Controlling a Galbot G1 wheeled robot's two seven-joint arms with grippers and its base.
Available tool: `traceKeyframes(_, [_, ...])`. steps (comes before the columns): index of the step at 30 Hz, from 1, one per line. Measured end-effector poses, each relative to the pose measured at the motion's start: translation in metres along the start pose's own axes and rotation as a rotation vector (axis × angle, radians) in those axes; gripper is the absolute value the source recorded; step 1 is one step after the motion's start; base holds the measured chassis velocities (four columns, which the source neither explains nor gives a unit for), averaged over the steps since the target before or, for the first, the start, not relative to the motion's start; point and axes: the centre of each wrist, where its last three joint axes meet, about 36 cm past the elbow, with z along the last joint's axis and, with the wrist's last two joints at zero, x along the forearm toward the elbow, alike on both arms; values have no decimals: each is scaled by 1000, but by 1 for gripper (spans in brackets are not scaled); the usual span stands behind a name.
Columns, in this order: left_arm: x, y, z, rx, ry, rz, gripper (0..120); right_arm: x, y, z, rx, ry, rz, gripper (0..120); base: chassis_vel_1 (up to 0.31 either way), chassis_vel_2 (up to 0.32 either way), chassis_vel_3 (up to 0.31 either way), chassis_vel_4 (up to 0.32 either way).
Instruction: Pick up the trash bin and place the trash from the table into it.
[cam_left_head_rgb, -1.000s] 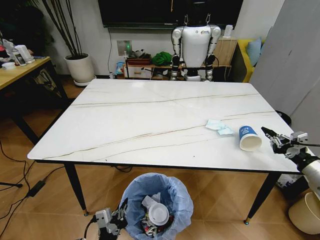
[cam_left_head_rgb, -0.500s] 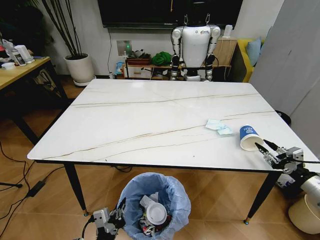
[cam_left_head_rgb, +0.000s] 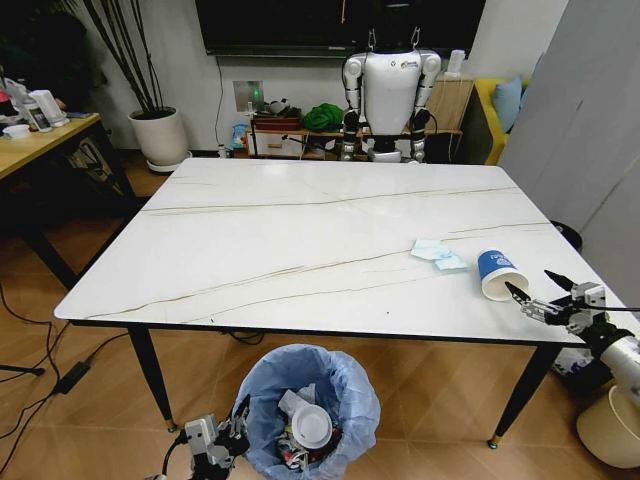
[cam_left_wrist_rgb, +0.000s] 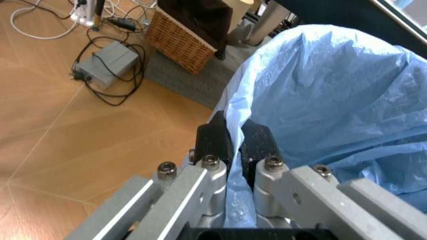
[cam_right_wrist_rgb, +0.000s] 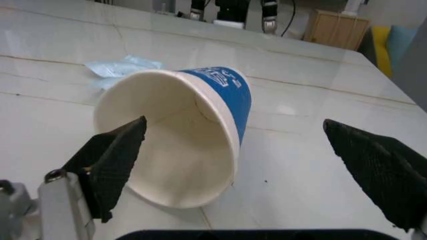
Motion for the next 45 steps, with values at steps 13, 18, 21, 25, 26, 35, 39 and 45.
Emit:
traceKeyframes(13, [-1,-1,3,6,0,-3,0,-1,-8,3,-9,9,6,43,0,0,0,0])
traceKeyframes(18, [-1,-1,4,5,3,-4,0,-1,-9,2,-8,8,6,24,0,0,0,0])
traceKeyframes(21, [-2,-1,4,5,2,-3,0,-2,-10,2,-8,7,4,14,0,0,0,0])
traceKeyframes(25, [-2,-1,3,5,2,-1,0,-2,-11,0,-6,6,3,1,0,0,0,0])
traceKeyframes(26, [-2,-1,3,5,2,0,0,-1,-11,0,-5,7,2,0,0,0,0,0])
traceKeyframes(35, [-2,-4,10,3,39,25,0,18,-2,-47,32,-93,-83,0,0,0,0,0])
traceKeyframes(39, [-2,-4,9,1,49,36,0,27,17,-85,89,-155,-176,0,0,0,0,0])
traceKeyframes(45, [-8,-6,1,7,38,56,0,39,104,-139,199,-245,-485,0,0,0,0,0])
